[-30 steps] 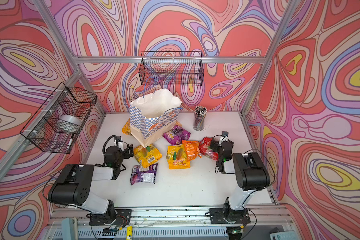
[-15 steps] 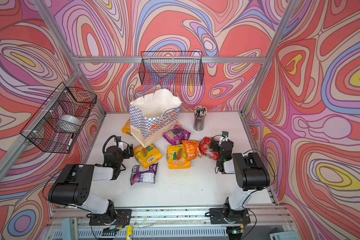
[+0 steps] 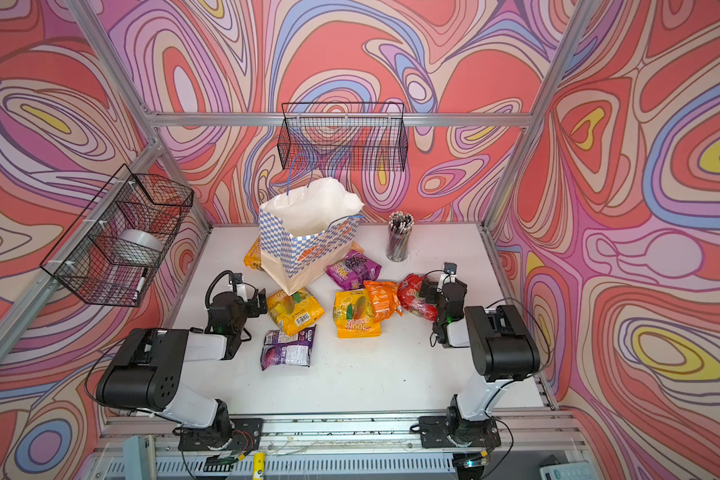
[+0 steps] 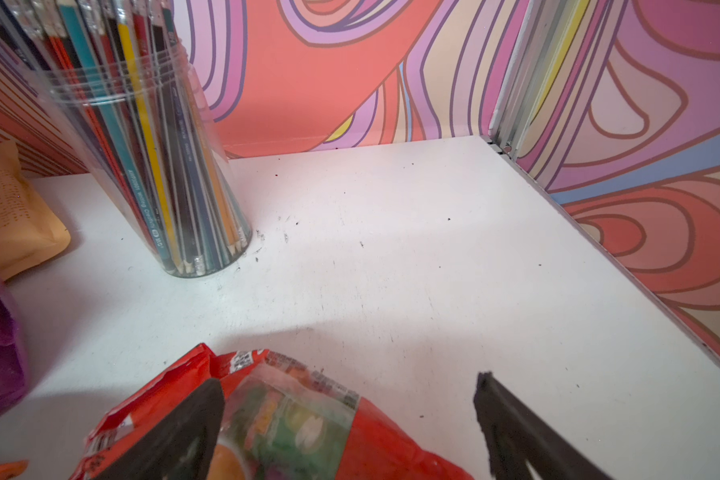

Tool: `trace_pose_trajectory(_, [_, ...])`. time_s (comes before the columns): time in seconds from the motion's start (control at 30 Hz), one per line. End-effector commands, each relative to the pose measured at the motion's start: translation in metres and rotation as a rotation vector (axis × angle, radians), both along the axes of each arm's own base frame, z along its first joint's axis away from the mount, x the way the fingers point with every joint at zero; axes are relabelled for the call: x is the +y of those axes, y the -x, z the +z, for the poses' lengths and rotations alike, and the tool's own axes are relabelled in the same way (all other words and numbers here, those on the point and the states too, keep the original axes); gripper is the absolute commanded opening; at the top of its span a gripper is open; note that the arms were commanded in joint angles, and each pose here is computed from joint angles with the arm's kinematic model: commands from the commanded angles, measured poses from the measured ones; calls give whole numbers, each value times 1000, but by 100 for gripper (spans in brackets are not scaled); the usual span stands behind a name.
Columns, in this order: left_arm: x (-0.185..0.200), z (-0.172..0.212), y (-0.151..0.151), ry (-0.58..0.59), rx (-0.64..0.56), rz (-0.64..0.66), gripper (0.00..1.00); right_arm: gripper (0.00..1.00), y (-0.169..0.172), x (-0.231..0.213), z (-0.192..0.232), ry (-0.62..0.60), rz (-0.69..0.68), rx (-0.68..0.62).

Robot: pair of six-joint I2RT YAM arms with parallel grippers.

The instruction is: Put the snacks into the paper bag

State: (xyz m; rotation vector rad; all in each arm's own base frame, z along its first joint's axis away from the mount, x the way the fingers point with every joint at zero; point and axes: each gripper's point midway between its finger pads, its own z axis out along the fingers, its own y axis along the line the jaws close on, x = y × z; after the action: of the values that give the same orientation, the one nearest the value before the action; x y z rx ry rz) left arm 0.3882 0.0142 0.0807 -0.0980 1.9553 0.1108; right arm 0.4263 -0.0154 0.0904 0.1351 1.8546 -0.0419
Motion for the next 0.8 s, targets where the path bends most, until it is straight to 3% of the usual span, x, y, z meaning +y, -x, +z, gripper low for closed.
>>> trace_pose_trajectory(0.0, [17, 11, 0, 3, -60, 94, 100, 99, -1, 0, -1, -4, 6, 3])
trace_pose_trajectory(0.17, [7, 34, -1, 11, -10, 32, 100, 98, 0, -4, 3, -2, -13, -11])
trace_pose_trajectory(0.27, [31, 78, 6, 91, 53, 227, 100, 98, 13, -20, 42, -3, -113, -42])
trace_pose_trajectory(0.33, [44, 94, 27, 196, 162, 394, 100, 98, 24, -29, 74, -94, -192, -118])
trace_pose_trajectory(0.4, [32, 119, 34, 221, 236, 343, 100, 98, 39, -46, 92, -216, -332, -117])
trace_pose_trajectory(0.5, [12, 169, 35, 264, 224, 227, 100, 98, 45, -44, 111, -266, -351, -31])
trace_pose_trajectory(0.63, [-26, 250, 7, 167, 122, -90, 100, 99, 43, -18, 145, -349, -199, -71])
trace_pose_trajectory(0.77, [-56, 280, -35, 86, 164, -315, 100, 98, 42, 1, 157, -435, -117, -38])
